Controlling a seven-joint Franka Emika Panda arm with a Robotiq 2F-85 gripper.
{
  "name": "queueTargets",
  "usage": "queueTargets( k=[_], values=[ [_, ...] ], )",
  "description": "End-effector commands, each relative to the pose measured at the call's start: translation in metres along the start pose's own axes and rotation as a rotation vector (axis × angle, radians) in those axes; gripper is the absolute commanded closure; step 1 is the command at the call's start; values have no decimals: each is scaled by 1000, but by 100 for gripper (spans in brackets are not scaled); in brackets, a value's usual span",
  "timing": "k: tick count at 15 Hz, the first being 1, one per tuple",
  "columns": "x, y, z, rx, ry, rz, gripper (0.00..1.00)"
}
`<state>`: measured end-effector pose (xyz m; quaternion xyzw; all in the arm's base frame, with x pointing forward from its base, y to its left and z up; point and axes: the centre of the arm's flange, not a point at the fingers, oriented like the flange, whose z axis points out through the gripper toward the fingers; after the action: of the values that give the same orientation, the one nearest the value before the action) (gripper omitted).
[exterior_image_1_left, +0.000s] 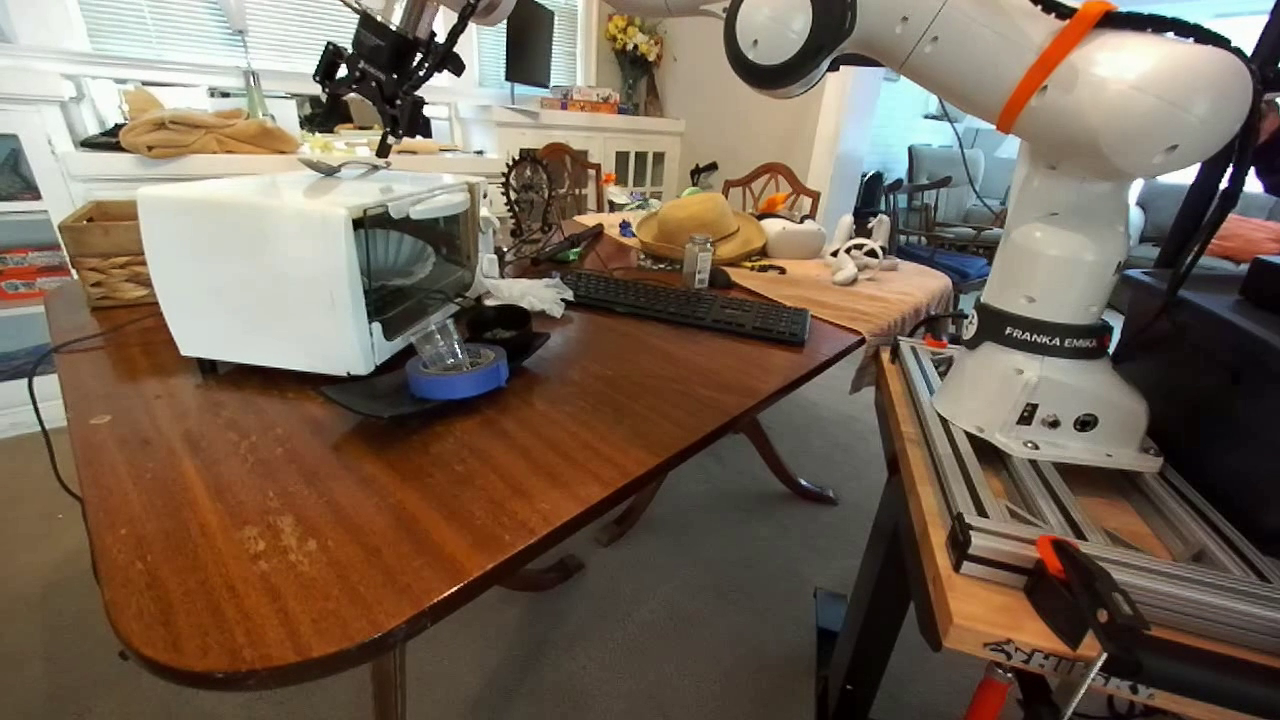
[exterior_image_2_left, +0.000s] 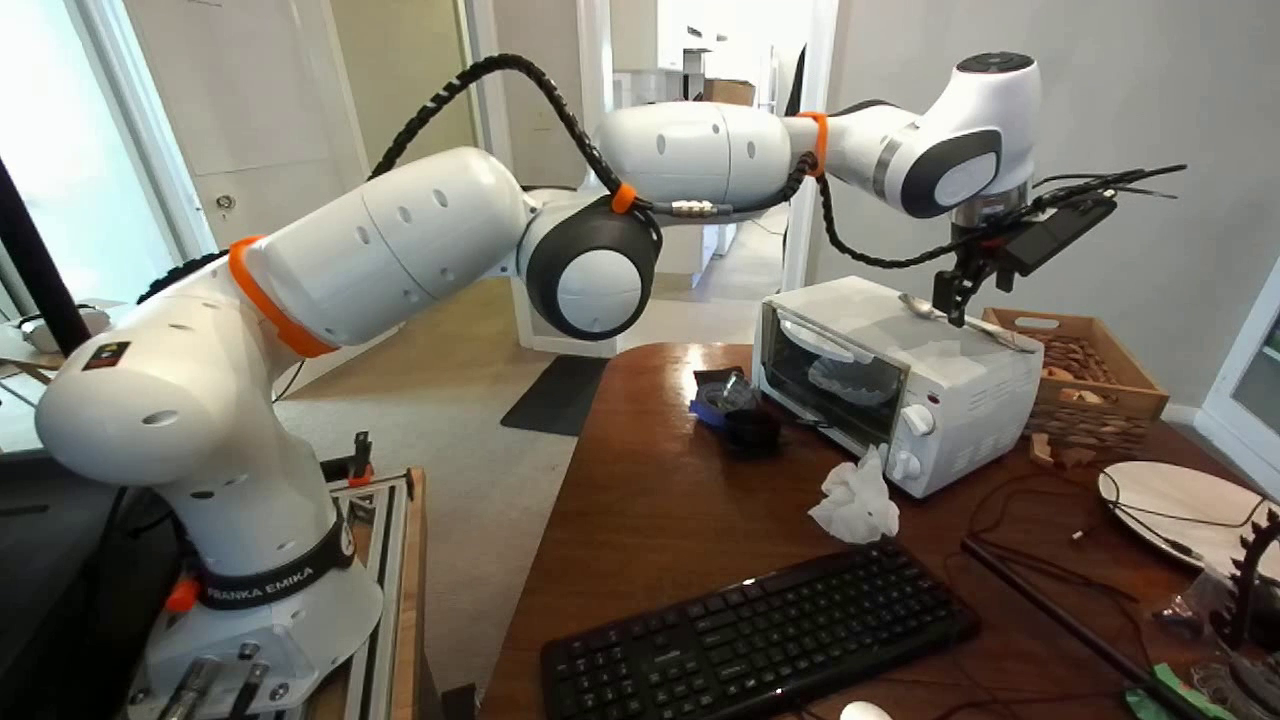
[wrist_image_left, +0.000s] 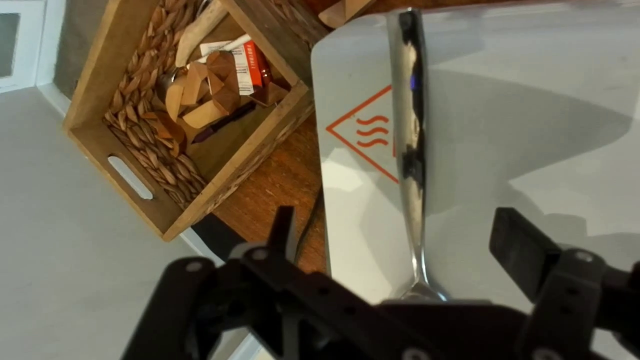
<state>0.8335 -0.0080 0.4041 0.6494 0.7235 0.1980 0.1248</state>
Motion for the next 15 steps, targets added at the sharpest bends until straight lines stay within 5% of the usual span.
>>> queueTargets(
  k=[1,10,15],
  values=[
    [9,0,20,23,2,-19,0],
    [25,4,30,-5,-48,-71,10],
    [33,6,35,-37,-82,-88,49]
  ],
)
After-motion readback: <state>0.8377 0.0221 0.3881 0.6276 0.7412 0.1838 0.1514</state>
